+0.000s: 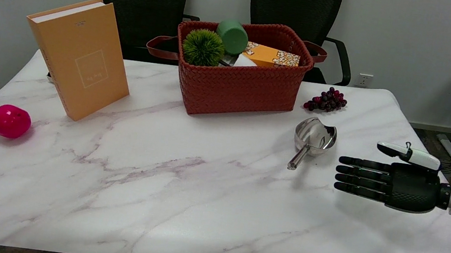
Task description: Pick up the stainless steel scoop.
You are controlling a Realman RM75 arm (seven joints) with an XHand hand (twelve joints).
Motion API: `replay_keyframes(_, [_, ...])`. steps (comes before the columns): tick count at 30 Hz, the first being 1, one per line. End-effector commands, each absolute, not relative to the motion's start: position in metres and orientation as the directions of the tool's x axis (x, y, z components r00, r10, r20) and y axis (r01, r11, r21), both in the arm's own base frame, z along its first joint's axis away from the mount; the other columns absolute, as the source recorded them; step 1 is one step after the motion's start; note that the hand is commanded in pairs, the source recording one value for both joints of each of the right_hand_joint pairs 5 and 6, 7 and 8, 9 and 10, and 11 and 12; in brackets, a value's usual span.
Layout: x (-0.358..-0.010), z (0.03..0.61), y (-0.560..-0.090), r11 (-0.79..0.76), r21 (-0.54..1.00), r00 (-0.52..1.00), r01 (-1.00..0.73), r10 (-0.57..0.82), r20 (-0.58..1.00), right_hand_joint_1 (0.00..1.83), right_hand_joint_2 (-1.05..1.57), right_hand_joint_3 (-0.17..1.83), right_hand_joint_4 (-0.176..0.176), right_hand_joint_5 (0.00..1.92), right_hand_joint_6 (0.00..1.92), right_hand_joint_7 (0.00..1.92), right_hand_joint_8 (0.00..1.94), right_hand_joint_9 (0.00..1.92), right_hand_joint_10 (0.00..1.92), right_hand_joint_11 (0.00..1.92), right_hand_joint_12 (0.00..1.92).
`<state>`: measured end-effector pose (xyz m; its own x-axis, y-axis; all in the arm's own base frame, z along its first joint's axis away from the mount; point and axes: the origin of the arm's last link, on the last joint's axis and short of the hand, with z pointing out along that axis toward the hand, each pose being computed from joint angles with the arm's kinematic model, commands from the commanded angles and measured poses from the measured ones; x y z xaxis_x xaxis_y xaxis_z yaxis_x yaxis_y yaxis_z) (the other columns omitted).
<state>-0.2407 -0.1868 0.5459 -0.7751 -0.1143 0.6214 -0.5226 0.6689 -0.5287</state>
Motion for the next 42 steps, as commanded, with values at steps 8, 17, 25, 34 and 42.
replay_keyframes(8, [-0.266,0.515,-0.208,0.692,-0.534,-0.795,-0.486,-0.097,0.598,0.29,1.46,-0.17,0.000,0.00,0.00,0.00,0.00,0.00,0.00,0.00,0.00])
replay_keyframes(17, [-0.274,0.508,-0.212,0.688,-0.543,-0.798,-0.482,-0.088,0.596,0.29,1.46,-0.17,0.000,0.00,0.00,0.00,0.00,0.00,0.00,0.00,0.00])
replay_keyframes(25, [-0.279,0.508,-0.215,0.676,-0.557,-0.795,-0.482,-0.071,0.602,0.29,1.46,-0.17,0.000,0.00,0.00,0.00,0.00,0.00,0.00,0.00,0.00])
replay_keyframes(34, [-0.285,0.497,-0.227,0.680,-0.568,-0.810,-0.463,-0.065,0.583,0.29,1.46,-0.17,0.000,0.00,0.00,0.00,0.00,0.00,0.00,0.00,0.00])
replay_keyframes(42, [-0.292,0.484,-0.245,0.696,-0.573,-0.836,-0.432,-0.071,0.544,0.29,1.46,-0.17,0.000,0.00,0.00,0.00,0.00,0.00,0.00,0.00,0.00])
